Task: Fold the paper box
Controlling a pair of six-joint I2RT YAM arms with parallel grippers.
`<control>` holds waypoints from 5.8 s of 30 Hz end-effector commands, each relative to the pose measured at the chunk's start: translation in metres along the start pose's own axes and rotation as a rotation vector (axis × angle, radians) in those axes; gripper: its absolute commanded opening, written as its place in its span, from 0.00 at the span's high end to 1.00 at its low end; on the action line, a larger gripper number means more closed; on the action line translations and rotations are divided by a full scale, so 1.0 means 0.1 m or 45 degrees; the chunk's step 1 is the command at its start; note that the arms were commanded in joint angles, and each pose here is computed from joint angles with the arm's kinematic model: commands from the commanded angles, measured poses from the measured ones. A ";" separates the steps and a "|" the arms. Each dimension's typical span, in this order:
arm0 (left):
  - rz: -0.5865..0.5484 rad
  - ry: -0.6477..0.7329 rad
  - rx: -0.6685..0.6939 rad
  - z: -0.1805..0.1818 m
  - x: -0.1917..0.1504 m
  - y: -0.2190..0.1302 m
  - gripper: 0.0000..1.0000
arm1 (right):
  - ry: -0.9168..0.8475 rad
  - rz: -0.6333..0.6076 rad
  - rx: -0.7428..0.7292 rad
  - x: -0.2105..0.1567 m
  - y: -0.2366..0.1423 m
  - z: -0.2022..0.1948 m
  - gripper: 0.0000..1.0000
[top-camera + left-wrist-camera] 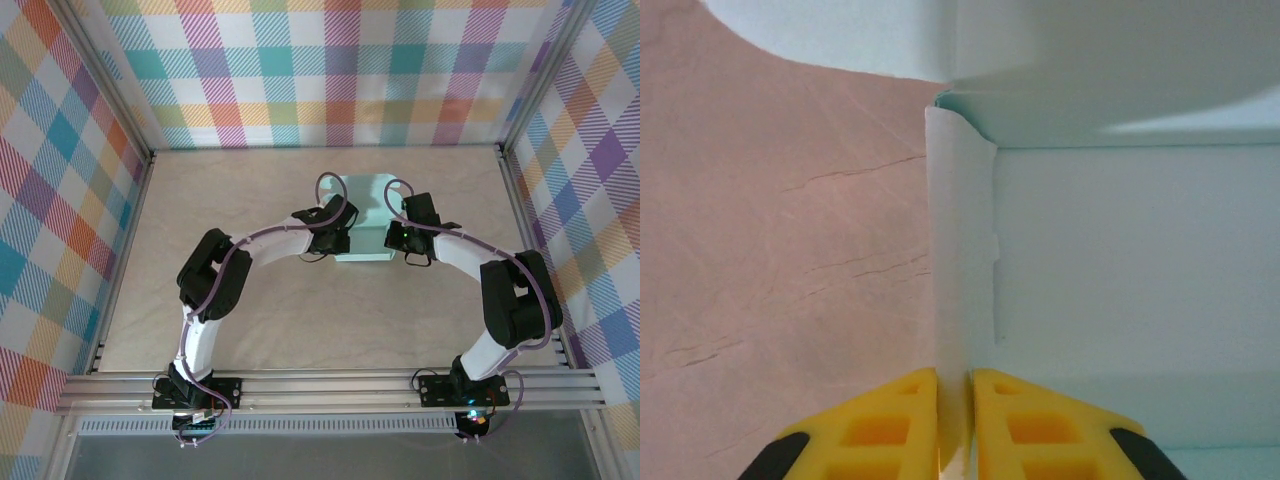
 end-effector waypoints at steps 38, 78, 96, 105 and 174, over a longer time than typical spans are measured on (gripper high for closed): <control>0.003 0.139 0.298 0.12 -0.10 0.20 1.00 | -0.083 0.009 0.115 -0.06 0.12 0.43 1.00; -0.352 0.045 0.090 0.34 0.22 -0.88 0.10 | -0.345 0.046 -0.397 -0.13 0.22 0.32 1.00; -0.362 -0.222 0.066 1.08 0.26 -0.95 0.10 | -0.637 0.247 -0.851 -0.39 0.59 0.38 1.00; -0.408 -0.321 0.061 1.39 0.27 -1.00 0.10 | -0.775 0.310 -1.029 -0.50 0.75 0.49 1.00; 0.202 0.845 -1.112 0.65 1.22 -0.23 0.70 | -0.540 -0.181 0.277 0.38 -0.95 0.14 0.15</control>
Point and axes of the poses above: each hand's point on the last joint's axis, 136 mm out from that joint toward the fingers, its own y axis out along the fingers, its own z axis along the line the jaws close on, x = y × z, the point moved 9 cm from there along -y, back along the fingers, and after that the axes turned 6 degrees about -y, right-handed, at the moved point
